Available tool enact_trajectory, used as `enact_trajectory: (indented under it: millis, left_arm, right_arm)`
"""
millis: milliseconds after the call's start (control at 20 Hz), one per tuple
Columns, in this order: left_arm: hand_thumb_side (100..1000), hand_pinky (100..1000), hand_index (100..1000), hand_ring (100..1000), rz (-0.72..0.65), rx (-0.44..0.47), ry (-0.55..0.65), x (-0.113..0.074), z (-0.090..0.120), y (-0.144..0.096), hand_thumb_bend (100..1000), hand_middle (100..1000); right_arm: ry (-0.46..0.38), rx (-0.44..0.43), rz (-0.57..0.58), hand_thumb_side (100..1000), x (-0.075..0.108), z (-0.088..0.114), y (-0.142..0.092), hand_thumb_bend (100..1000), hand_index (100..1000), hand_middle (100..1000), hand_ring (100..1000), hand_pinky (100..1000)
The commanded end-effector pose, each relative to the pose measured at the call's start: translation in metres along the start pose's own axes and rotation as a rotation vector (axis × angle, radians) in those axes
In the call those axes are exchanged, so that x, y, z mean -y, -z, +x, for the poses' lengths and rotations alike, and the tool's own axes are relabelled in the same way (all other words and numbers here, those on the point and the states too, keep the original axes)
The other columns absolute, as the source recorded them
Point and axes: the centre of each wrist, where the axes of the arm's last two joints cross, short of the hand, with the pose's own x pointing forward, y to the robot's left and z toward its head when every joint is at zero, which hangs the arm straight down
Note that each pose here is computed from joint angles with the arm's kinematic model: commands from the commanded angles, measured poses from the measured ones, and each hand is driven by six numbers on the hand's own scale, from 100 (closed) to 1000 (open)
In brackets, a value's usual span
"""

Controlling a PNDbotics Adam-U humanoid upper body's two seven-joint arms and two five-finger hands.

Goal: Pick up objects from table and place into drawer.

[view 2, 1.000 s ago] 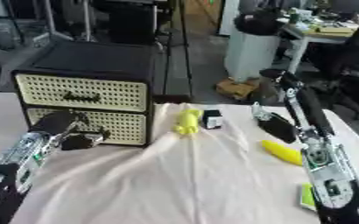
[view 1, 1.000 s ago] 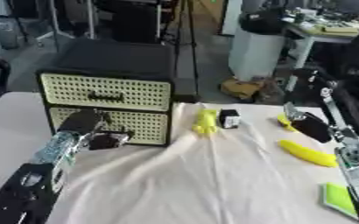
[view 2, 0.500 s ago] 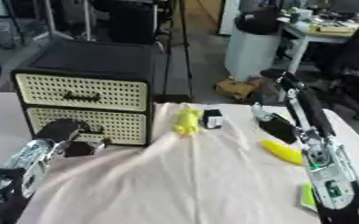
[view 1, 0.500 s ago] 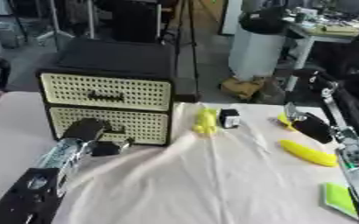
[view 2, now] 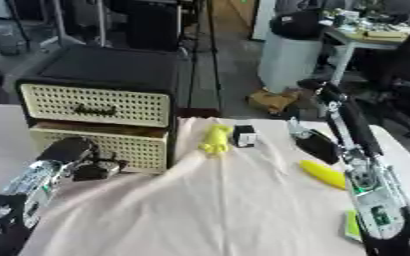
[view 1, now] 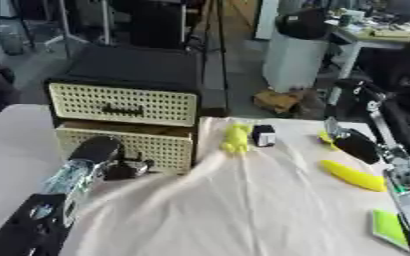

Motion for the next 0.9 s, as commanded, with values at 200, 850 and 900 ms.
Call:
enact_trajectory:
  millis: [200,850,900]
  left_arm:
    - [1000,100,575,100,0.001,0.07,0.009,-0.02,0.002,-0.016,523,100]
    - [1000,100,637,100,-0.15,0.258,-0.008,0.009,0.012,-0.079,518,100]
    - [1000,100,640,100,-0.145,0.265,-0.009,0.008,0.011,-0.085,517,100]
  right_arm:
    - [-0.028,0.01,-0.023,531,0.013,-0.002,0.005,100,878,827,856,835]
    - [-0.045,0.001,-0.021,531,0.017,-0.005,0.003,100,878,826,857,836]
    - [-0.046,0.0,-0.021,532,0.017,-0.006,0.002,100,878,826,857,836]
